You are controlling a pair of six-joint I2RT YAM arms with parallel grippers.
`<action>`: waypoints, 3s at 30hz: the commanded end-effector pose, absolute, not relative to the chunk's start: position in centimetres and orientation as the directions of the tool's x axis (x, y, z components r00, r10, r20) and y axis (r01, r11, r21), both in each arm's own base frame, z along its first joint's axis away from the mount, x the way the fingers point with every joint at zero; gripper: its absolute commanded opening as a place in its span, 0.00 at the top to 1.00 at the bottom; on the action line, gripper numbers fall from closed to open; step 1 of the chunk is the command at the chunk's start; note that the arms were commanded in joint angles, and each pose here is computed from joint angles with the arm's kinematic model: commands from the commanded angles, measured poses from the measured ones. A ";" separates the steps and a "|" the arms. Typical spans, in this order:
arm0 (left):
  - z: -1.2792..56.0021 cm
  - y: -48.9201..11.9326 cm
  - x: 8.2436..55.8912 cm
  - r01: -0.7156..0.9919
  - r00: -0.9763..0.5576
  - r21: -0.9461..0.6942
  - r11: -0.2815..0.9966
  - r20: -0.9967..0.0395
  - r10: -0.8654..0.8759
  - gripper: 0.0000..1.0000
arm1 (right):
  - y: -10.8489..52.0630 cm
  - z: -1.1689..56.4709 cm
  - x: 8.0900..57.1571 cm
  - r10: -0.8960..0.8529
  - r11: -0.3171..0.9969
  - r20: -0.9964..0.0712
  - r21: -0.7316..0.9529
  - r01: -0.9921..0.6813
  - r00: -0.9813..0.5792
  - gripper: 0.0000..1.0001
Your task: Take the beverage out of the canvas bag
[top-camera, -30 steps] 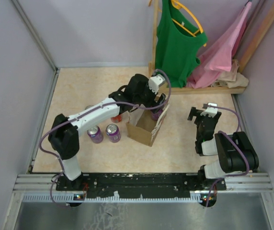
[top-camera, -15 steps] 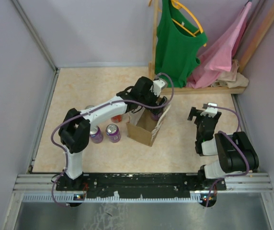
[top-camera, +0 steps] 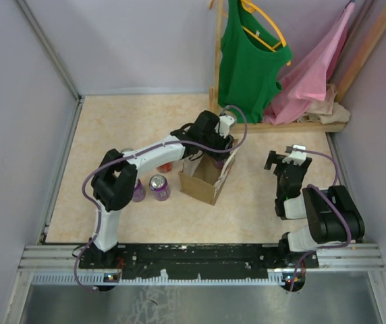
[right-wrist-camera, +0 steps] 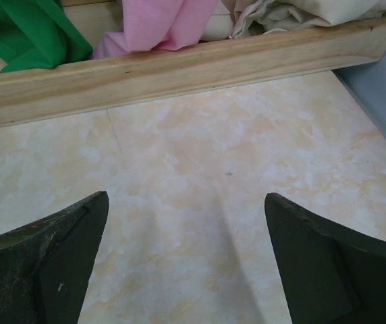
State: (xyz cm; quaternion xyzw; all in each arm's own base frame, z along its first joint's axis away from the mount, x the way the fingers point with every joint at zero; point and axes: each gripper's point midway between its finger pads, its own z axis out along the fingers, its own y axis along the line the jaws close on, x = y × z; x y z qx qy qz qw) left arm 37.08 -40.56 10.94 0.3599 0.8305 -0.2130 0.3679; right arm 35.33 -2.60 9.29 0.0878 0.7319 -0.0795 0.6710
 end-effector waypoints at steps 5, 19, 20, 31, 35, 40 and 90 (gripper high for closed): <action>10.8 -43.0 39.0 0.744 -0.482 -0.155 0.650 -0.798 0.362 0.80 | -2.6 10.8 36.0 0.028 0.971 -0.999 0.021 0.238 -0.029 0.01; 19.2 -45.9 42.5 0.760 -0.377 -0.181 0.624 -0.905 0.197 1.00 | -2.7 10.8 36.0 0.029 0.971 -0.999 0.021 0.239 -0.029 0.01; 20.1 -45.8 42.4 0.763 -0.366 -0.177 0.622 -0.911 0.190 1.00 | -2.6 10.8 36.0 0.028 0.971 -0.999 0.020 0.238 -0.029 0.01; 32.5 -43.6 38.2 0.826 -0.201 -0.125 0.550 -0.976 0.081 1.00 | -2.6 10.8 36.0 0.028 0.971 -0.999 0.020 0.238 -0.029 0.01; 36.2 -42.6 35.8 0.848 -0.159 -0.115 0.517 -0.986 0.041 1.00 | -2.7 10.8 36.0 0.028 0.971 -0.999 0.020 0.239 -0.029 0.01; 39.7 -40.1 32.5 0.860 -0.116 -0.086 0.503 -0.993 0.029 1.00 | -2.7 10.8 36.0 0.028 0.971 -0.999 0.021 0.239 -0.029 0.01; 15.5 -27.3 30.2 0.528 -0.521 -0.070 0.846 -0.814 0.257 0.99 | -2.7 10.8 36.0 0.029 0.971 -0.999 0.021 0.239 -0.029 0.01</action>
